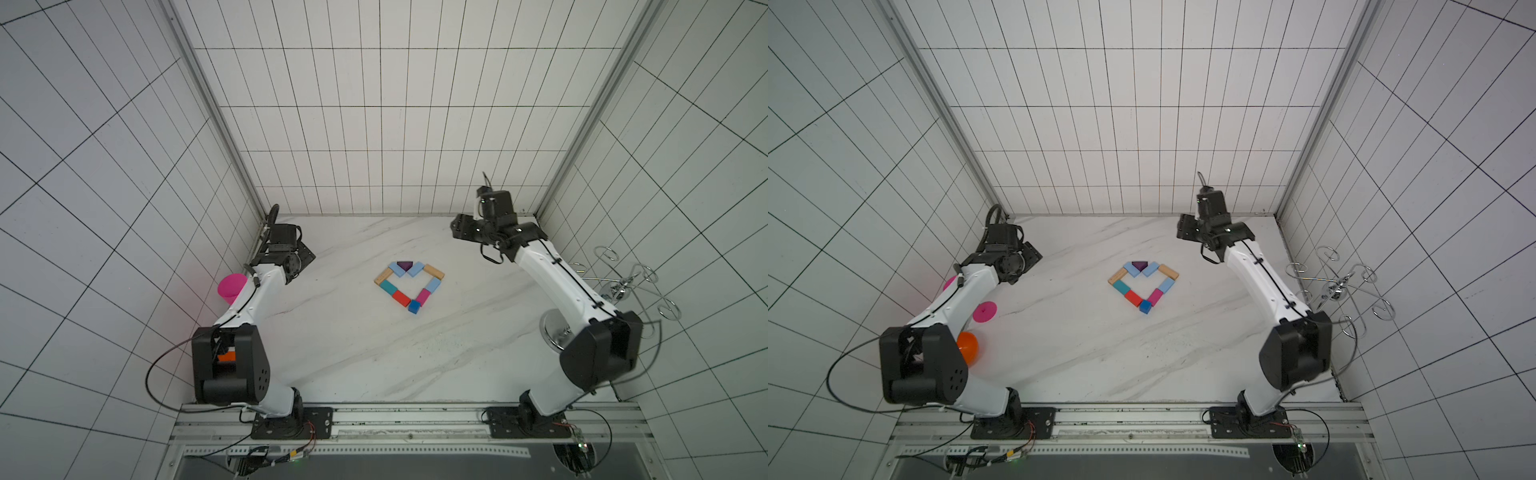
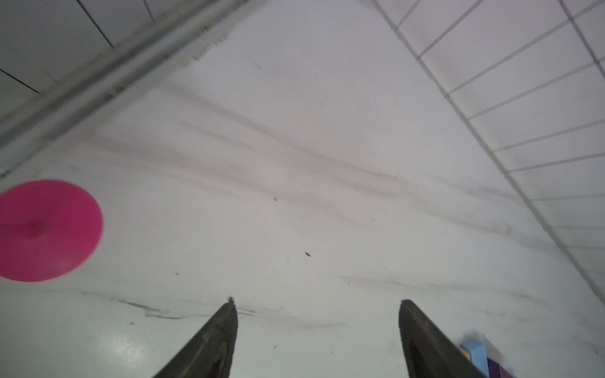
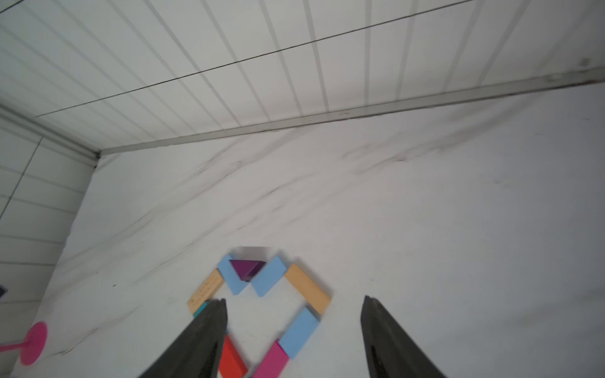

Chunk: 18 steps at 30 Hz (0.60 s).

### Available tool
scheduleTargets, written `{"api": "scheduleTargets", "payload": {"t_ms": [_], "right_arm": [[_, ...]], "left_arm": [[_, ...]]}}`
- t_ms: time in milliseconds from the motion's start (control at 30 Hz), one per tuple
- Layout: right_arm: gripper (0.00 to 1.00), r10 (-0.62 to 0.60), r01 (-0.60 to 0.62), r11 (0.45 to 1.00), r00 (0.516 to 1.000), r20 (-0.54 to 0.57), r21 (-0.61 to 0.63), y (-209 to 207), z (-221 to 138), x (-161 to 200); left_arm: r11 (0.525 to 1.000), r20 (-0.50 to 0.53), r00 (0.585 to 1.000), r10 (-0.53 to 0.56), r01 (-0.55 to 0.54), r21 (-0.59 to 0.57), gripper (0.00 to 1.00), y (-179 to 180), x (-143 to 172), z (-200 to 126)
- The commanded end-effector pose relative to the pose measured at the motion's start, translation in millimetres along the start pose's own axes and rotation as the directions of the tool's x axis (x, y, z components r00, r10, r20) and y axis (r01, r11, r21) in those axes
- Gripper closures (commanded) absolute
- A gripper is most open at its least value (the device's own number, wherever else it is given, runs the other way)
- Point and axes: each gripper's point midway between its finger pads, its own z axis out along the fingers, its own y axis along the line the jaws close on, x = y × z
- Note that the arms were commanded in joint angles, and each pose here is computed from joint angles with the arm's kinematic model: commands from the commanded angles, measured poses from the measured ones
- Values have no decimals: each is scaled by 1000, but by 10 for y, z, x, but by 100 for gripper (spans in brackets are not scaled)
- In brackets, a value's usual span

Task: Assemble a heart with building blocks
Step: Reset both arms

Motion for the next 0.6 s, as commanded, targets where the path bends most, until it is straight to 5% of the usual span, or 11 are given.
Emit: {"api": "scheduleTargets", "payload": {"t_ms": [0,67,167,433,567], "right_arm": [[1,110,-153,973,966,232,175,-971,-57,209],[2,-66,-17,957,960,272,291,-1263,-150,466],[2,-238,163,888,963,126,429,-1552,-116,767],[2,-270,220,876,961,60,429,-1738,124,1173],[2,-298,239,878,951,82,416,-1745,226,1211]], "left_arm": [[985,208,977,45,-8,-172,21,403,-393,-4],[980,283,954,96,-41,-194,21,512,-393,89],[991,317,940,127,-110,-73,21,441,-215,262],[950,319,916,244,-291,108,26,281,199,487],[934,408,864,296,-352,67,25,278,79,490]]}}
